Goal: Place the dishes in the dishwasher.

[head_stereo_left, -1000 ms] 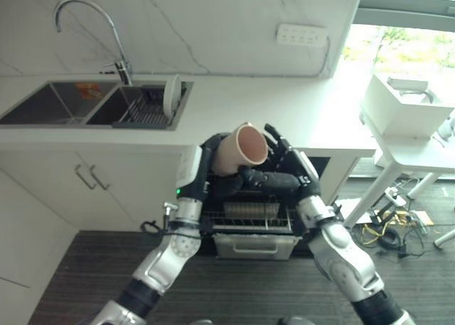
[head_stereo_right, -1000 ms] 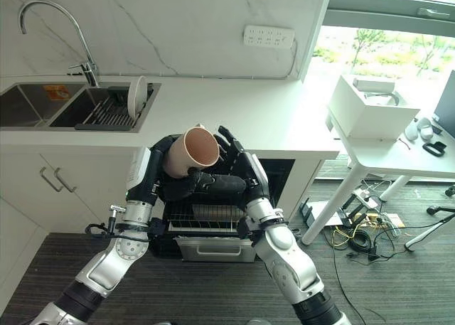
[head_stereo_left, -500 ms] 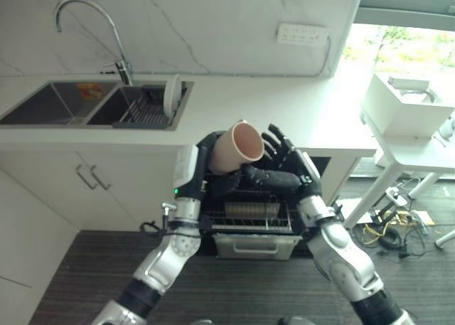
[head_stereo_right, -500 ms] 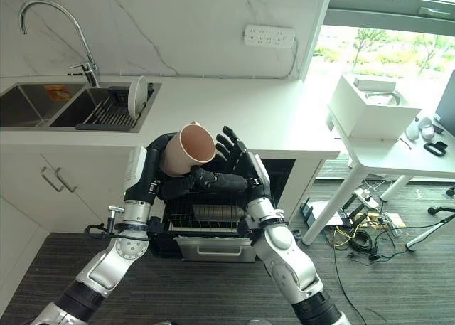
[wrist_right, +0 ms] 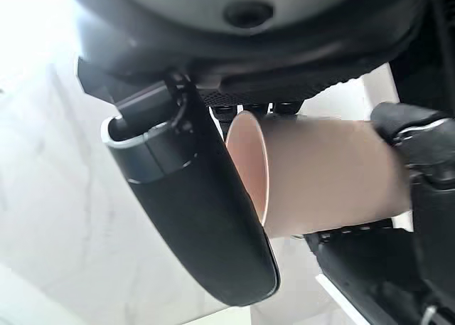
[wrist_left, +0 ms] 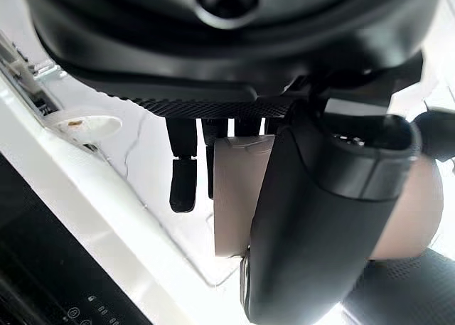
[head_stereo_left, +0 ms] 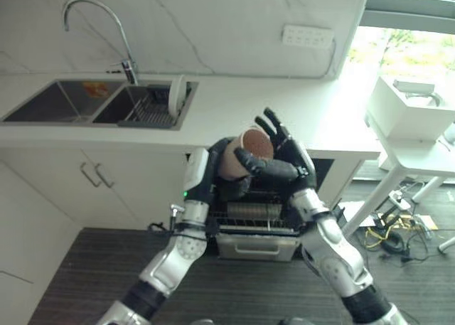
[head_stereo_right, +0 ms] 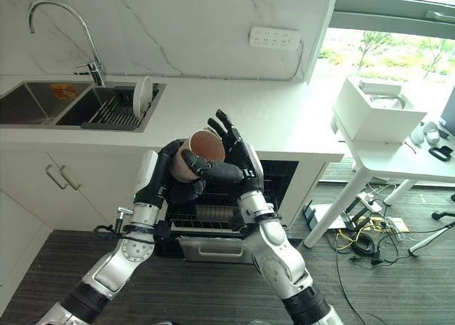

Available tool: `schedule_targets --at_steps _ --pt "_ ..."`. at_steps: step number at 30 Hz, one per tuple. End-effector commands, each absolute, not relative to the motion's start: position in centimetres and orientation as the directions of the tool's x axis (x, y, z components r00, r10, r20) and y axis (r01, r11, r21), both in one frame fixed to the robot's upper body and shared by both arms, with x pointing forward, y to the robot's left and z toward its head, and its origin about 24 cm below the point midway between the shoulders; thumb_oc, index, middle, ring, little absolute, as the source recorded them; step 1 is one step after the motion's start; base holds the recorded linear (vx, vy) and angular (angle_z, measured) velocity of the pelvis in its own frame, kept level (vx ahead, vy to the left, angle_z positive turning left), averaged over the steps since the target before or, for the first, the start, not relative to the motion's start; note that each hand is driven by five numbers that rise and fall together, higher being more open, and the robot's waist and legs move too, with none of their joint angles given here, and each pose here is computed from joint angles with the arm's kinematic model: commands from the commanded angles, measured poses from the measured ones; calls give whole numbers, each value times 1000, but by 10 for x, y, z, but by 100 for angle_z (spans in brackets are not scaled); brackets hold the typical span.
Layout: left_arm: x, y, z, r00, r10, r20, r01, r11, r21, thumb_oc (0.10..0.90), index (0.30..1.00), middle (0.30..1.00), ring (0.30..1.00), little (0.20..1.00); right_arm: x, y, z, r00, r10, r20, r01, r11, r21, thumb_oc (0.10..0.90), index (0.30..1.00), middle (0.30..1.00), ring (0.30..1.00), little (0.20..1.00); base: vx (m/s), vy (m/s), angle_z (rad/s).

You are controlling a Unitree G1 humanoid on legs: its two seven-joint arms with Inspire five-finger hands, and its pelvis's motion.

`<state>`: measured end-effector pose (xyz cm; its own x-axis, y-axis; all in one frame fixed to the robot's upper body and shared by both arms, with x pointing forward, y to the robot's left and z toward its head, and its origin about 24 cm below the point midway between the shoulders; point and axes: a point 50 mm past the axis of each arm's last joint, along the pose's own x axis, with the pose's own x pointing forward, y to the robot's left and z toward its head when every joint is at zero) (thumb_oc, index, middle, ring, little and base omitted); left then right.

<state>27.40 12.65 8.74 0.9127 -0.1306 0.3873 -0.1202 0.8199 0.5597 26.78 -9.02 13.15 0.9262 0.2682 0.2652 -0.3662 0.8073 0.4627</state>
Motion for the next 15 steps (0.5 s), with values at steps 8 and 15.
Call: schedule_targets --at_steps 8,15 --pt "276 91 135 766 -279 579 -55 869 491 400 300 300 300 300 271 -80 217 748 197 634 -555 710 434 800 900 900 900 900 5 1 2" --pt "275 88 139 751 -289 594 -45 875 482 400 300 300 300 300 274 -78 213 771 195 606 -523 737 428 800 900 900 900 900 2 0 1"
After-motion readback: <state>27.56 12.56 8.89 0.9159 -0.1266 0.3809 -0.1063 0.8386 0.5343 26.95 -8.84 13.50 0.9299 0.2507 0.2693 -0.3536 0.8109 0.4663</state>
